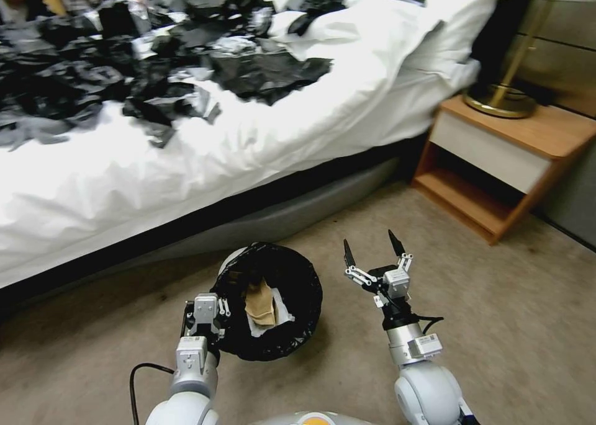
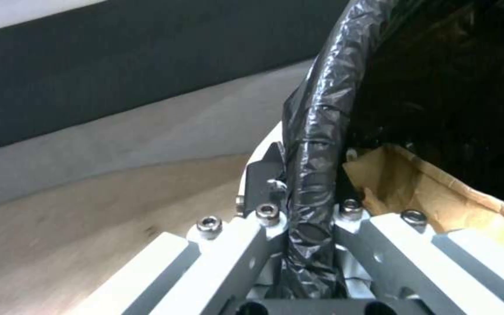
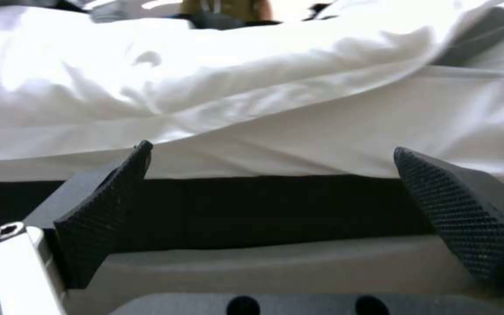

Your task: Pick up the trash bin, then pick up the garbage from the floor and place it into the trash bin.

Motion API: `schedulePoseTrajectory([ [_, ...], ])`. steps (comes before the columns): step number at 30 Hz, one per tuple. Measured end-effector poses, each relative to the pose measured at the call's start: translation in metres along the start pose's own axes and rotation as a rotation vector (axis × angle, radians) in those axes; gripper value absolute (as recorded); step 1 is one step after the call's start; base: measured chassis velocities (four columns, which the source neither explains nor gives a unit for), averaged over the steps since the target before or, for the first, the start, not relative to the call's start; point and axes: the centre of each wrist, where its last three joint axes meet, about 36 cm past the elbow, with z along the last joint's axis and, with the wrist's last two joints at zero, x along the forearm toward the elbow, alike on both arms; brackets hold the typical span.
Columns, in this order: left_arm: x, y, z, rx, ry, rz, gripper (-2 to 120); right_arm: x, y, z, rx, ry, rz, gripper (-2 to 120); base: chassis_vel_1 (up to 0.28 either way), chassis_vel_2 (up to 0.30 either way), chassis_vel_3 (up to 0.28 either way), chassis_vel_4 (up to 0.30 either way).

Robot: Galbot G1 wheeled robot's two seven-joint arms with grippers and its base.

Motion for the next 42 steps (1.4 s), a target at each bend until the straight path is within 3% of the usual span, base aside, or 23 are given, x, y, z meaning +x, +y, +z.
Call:
schedulePoseTrajectory([
  [24,-0.001,0.001,-0.001,0.004,-0.008,-0.003,0,-0.004,0.000,0.002,0.002,0.002,0.000,100,0.126,0.127,0.121,0.129],
  [31,-0.002,0.000,0.003,0.007,-0.010,-0.003,0,-0.007,-0.009,0.003,0.016,0.003,0.022,100,0.101,0.100,0.082,0.073],
  [34,-0.002,0.000,0.003,0.006,-0.010,-0.003,0,-0.010,-0.018,0.003,0.032,0.001,0.035,100,0.022,0.004,0.012,0.010],
  [37,-0.001,0.000,0.003,0.005,-0.009,-0.002,0,-0.014,-0.047,0.009,0.092,0.015,-0.006,100,0.000,0.000,0.000,0.000],
  [38,-0.001,0.000,0.003,0.005,-0.009,-0.002,0,-0.014,-0.047,0.009,0.092,0.015,-0.006,100,0.000,0.000,0.000,0.000],
  [41,0.000,0.000,0.005,0.000,-0.004,-0.002,0,-0.019,-0.093,0.019,0.162,0.069,-0.155,100,0.000,0.000,0.000,0.000],
  [42,0.000,0.000,0.005,0.000,-0.004,-0.002,0,-0.019,-0.093,0.019,0.162,0.069,-0.155,100,0.000,0.000,0.000,0.000],
])
